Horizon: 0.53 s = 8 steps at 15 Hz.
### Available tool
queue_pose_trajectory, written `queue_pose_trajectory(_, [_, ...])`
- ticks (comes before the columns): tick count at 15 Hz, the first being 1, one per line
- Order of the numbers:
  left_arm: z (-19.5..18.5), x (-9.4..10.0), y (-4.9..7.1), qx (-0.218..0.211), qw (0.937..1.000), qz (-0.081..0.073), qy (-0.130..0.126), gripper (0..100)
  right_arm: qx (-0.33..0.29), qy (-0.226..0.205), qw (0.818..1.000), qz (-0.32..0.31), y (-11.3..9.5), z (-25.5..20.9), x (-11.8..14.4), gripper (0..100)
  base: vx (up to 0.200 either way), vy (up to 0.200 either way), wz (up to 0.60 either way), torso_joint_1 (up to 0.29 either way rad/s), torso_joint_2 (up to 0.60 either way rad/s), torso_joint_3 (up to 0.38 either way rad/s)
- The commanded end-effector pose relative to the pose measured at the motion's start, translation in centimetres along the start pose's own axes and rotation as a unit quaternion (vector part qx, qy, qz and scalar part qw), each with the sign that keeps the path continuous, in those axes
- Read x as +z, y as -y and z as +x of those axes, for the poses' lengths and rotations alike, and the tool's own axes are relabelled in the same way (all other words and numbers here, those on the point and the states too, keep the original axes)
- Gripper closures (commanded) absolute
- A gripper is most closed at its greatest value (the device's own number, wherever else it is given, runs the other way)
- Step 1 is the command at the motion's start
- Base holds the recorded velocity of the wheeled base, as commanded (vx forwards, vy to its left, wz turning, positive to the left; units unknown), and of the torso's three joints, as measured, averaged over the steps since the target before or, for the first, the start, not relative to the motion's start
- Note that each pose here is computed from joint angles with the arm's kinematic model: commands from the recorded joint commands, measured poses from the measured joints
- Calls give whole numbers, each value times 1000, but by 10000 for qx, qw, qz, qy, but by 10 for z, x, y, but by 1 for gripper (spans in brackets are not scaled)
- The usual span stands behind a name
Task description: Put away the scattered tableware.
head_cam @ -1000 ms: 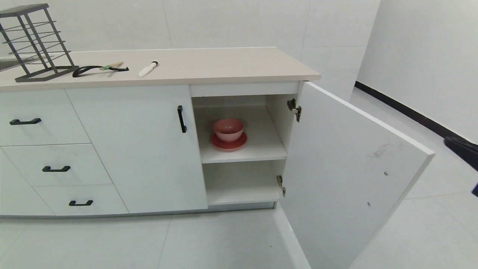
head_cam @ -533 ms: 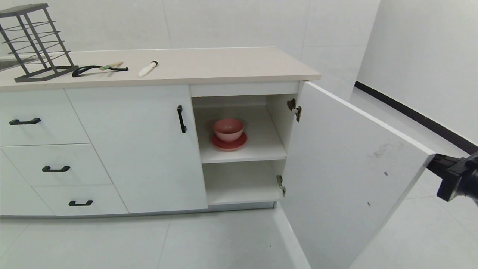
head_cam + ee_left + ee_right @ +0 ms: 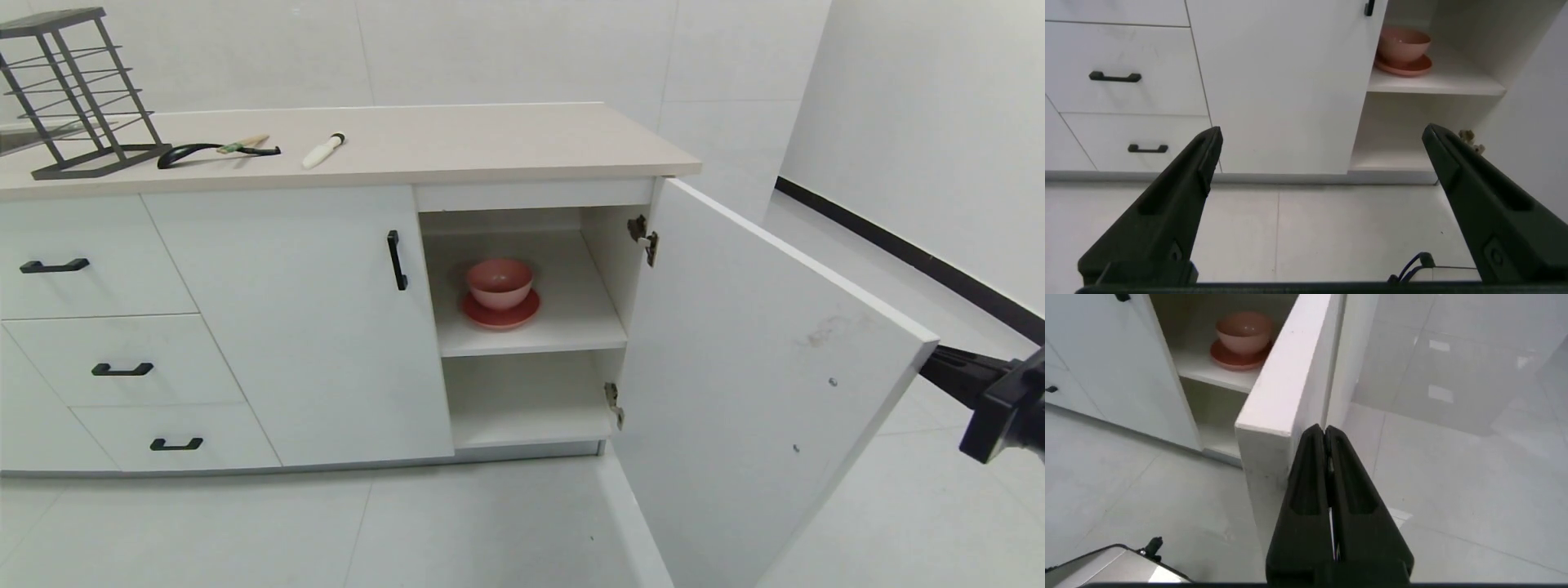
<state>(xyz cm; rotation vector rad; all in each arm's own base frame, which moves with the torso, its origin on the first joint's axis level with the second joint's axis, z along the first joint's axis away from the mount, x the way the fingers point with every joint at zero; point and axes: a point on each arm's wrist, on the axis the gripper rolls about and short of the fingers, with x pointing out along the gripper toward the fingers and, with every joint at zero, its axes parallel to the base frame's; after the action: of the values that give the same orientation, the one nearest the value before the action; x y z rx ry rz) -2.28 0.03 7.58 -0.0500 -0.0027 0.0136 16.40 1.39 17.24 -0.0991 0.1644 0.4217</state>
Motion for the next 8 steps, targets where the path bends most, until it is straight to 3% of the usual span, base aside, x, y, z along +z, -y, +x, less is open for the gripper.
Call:
queue_pose_trajectory(1, [0, 0, 0, 1, 10000, -3, 4, 0, 143, 77, 9999, -53, -5, -1, 2, 100, 0, 0, 0, 0, 0, 0])
queue_pose_trajectory(8, [0, 0, 0, 1, 10000, -3, 4, 0, 966, 77, 9951, -220, -25, 5, 3, 100, 0, 0, 0, 0, 0, 0])
